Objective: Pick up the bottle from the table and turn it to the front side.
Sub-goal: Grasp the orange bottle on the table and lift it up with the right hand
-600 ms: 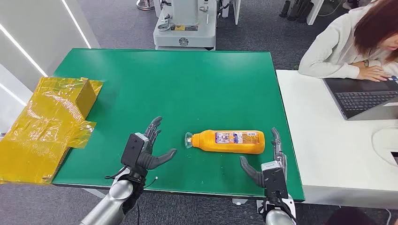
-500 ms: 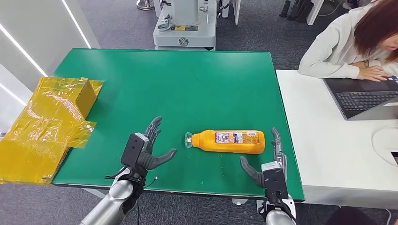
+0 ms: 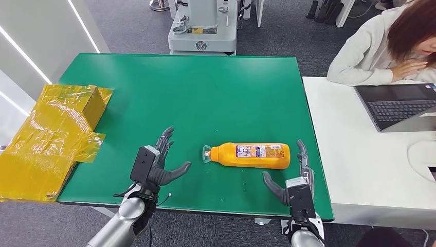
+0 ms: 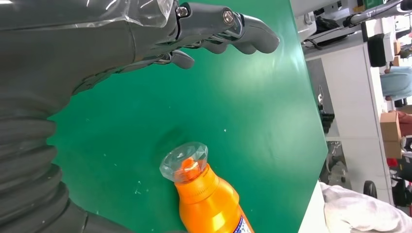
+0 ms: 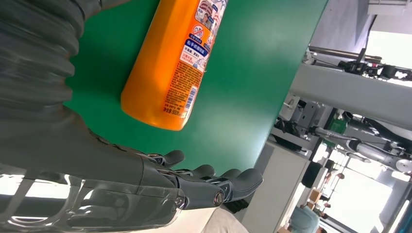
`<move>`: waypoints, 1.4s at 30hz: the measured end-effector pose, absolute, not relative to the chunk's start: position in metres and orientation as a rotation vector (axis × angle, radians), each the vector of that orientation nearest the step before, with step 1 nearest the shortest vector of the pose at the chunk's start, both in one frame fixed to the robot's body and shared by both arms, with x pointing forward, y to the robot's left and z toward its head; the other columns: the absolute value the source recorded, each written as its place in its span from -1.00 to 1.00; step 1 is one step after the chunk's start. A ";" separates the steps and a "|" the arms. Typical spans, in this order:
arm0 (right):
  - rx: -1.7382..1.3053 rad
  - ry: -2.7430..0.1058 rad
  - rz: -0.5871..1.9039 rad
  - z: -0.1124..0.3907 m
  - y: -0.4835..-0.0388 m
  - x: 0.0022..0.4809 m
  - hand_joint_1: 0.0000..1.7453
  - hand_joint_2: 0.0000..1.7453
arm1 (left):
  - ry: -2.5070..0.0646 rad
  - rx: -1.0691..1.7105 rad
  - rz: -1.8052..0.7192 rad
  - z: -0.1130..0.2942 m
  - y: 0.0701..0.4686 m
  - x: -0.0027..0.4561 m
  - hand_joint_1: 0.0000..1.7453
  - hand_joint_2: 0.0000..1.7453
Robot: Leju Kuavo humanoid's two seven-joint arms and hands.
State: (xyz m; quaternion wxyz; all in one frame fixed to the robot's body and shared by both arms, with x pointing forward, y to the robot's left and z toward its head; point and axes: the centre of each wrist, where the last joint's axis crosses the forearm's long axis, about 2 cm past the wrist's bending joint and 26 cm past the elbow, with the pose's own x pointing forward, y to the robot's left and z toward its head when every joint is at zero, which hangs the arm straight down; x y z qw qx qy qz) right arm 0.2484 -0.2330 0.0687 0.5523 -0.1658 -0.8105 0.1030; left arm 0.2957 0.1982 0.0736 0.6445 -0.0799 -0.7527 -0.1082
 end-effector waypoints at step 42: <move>-0.410 -1.572 0.989 0.156 -0.235 0.377 -1.00 1.00 | -1.709 -0.164 -0.268 0.073 0.203 0.296 -1.00 1.00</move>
